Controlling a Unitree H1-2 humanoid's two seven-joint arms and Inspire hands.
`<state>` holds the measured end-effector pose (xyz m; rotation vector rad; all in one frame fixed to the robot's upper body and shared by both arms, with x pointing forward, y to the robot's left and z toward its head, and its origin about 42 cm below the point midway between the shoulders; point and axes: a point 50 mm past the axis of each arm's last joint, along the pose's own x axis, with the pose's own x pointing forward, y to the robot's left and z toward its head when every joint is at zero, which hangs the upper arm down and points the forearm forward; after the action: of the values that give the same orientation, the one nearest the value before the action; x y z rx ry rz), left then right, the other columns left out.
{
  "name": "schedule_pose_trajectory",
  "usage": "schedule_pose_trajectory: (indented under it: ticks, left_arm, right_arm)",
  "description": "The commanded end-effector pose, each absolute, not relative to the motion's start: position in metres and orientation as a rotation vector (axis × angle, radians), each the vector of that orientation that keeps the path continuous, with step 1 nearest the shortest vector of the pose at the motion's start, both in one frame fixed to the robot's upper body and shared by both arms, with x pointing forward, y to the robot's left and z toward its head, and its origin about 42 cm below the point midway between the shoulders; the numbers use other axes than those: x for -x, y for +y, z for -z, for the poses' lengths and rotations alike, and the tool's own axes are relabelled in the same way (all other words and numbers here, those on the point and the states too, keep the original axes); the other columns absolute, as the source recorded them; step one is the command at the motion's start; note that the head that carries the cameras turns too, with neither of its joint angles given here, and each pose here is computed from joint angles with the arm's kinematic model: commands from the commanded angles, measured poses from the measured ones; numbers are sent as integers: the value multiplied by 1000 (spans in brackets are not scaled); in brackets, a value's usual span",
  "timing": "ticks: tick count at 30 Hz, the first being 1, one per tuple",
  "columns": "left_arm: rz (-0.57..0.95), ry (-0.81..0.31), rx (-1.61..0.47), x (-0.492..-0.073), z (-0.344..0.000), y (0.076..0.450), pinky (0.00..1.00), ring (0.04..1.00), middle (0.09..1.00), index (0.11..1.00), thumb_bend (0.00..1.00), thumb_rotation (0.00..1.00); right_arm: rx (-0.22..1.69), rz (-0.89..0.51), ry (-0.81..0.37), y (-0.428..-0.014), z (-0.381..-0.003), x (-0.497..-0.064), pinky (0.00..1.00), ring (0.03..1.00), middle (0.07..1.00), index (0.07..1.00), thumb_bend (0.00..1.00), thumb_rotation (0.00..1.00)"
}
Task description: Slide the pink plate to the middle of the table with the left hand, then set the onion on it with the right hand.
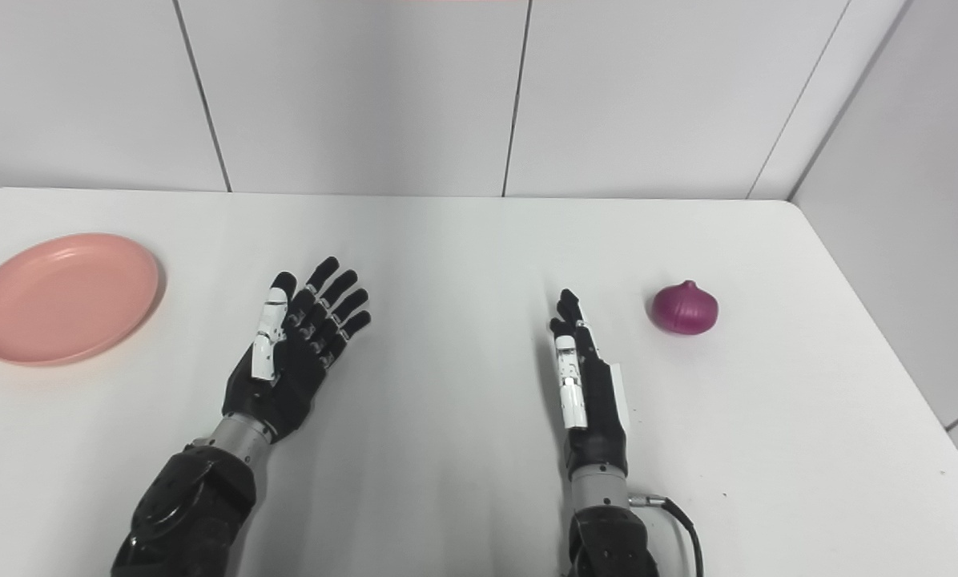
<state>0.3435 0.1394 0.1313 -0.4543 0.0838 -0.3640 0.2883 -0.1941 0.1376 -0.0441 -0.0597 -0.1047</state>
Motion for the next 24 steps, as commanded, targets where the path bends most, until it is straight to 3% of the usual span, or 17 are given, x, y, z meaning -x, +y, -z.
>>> schedule_pose_trajectory:
  ticks: [1,13,24]
  left_arm:
    - [338,173,442,-339,-113,137,939,945,958,950,442,1000]
    - [338,175,431,-339,-113,135,938,945,957,949,445,1000]
    - [357,170,423,-340,-109,112,941,945,956,947,432,1000]
  right_arm:
    - [30,89,-68,-192,-140,-290,1000,933,945,947,282,1000]
    - [28,92,-70,-193,-140,-290,1000,930,945,946,273,1000]
    - [25,72,-78,-213,-139,-290,1000,955,968,972,236,1000]
